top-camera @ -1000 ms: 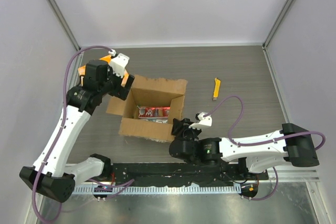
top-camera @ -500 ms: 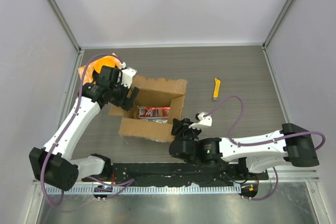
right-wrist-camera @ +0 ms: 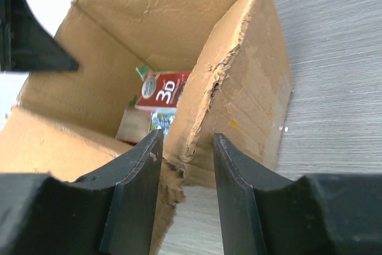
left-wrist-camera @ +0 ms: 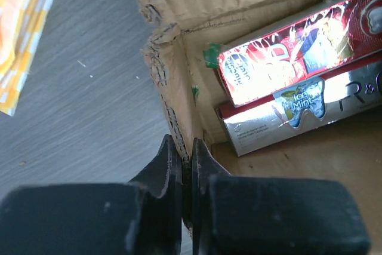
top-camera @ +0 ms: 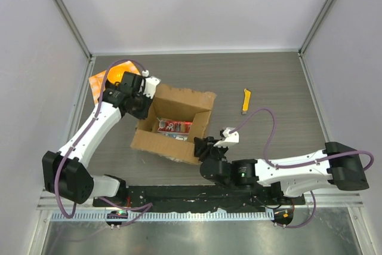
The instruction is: Unpack the express box
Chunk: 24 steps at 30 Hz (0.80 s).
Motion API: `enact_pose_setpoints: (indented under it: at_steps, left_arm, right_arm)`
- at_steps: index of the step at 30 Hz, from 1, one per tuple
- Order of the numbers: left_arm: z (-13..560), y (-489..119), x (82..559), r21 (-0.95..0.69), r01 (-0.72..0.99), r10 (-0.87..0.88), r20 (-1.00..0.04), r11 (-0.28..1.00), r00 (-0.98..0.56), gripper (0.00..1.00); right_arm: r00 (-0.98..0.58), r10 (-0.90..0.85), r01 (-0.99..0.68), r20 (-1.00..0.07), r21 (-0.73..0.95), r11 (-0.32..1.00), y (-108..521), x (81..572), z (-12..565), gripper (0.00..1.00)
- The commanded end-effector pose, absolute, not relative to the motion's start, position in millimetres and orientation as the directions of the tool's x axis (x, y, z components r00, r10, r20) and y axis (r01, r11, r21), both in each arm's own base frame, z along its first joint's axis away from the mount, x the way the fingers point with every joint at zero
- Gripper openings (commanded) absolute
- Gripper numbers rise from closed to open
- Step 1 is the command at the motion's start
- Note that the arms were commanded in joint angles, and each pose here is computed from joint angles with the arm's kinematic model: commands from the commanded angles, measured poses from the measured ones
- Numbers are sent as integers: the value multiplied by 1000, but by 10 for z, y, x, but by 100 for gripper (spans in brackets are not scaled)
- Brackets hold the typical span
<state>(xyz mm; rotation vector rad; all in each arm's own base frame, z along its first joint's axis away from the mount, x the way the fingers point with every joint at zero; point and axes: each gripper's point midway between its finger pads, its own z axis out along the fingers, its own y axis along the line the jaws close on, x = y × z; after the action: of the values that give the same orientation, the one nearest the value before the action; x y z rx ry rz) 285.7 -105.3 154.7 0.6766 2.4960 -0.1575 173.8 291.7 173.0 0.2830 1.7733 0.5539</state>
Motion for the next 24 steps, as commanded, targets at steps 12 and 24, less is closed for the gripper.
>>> enact_pose_setpoints:
  at_steps: [12, 24]
  left_arm:
    - [3480, -1186, 2993, 655, 468, 774, -623, 594, -110, 0]
    - [3207, -1413, 2786, 778, 394, 864, -495, 489, -94, 0]
  right_arm:
    - [-168, 304, -527, -938, 346, 776, 3110, 1498, 2595, 47]
    - [-47, 73, -603, -996, 87, 793, 3429, 1109, 2351, 47]
